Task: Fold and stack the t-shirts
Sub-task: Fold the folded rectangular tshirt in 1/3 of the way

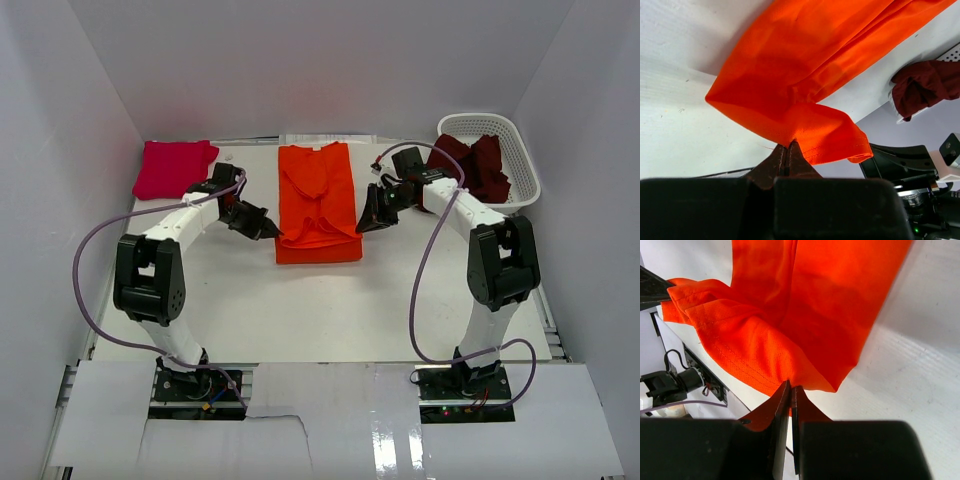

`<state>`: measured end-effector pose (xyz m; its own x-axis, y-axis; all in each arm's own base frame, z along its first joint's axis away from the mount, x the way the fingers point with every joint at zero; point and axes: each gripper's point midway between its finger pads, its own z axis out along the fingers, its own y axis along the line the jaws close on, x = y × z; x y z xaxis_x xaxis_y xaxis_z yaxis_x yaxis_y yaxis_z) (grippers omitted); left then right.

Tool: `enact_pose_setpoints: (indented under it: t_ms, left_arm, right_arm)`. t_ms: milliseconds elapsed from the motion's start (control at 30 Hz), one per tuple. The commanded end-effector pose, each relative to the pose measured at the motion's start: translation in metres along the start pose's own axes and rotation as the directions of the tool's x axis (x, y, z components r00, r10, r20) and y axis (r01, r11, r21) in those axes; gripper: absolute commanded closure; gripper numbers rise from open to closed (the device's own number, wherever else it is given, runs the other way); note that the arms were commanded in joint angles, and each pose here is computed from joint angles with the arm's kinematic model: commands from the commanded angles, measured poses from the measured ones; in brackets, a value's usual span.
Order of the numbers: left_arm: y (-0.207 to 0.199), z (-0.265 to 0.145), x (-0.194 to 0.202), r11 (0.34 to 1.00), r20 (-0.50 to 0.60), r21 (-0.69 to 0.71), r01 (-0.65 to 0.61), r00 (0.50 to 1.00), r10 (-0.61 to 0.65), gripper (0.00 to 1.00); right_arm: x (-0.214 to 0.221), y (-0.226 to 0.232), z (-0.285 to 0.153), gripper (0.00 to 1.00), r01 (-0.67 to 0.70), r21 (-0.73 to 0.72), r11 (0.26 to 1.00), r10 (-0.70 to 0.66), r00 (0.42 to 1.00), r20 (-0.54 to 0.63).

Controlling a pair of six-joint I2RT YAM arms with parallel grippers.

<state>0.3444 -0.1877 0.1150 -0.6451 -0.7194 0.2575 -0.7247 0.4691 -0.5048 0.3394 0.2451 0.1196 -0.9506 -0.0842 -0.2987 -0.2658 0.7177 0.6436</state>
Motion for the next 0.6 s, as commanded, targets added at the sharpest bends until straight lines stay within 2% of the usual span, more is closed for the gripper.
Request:
enact_pose_setpoints:
  t_ms: [0, 567]
  left_arm:
    - [-0.017, -0.010, -0.013, 1.000, 0.046, 0.025, 0.001, 0.999, -0.002, 1.00]
    - [-0.072, 0.004, -0.051, 0.995, 0.063, 0.081, -0.055, 0.997, 0.050, 1.00]
  right_arm:
    - [-0.019, 0.010, -0.004, 0.91, 0.024, -0.024, 0.999, -0.023, 1.000, 0.019]
    - [-0.068, 0.014, 0.009, 0.90, 0.027, -0.022, 0.999, -0.026, 0.999, 0.048]
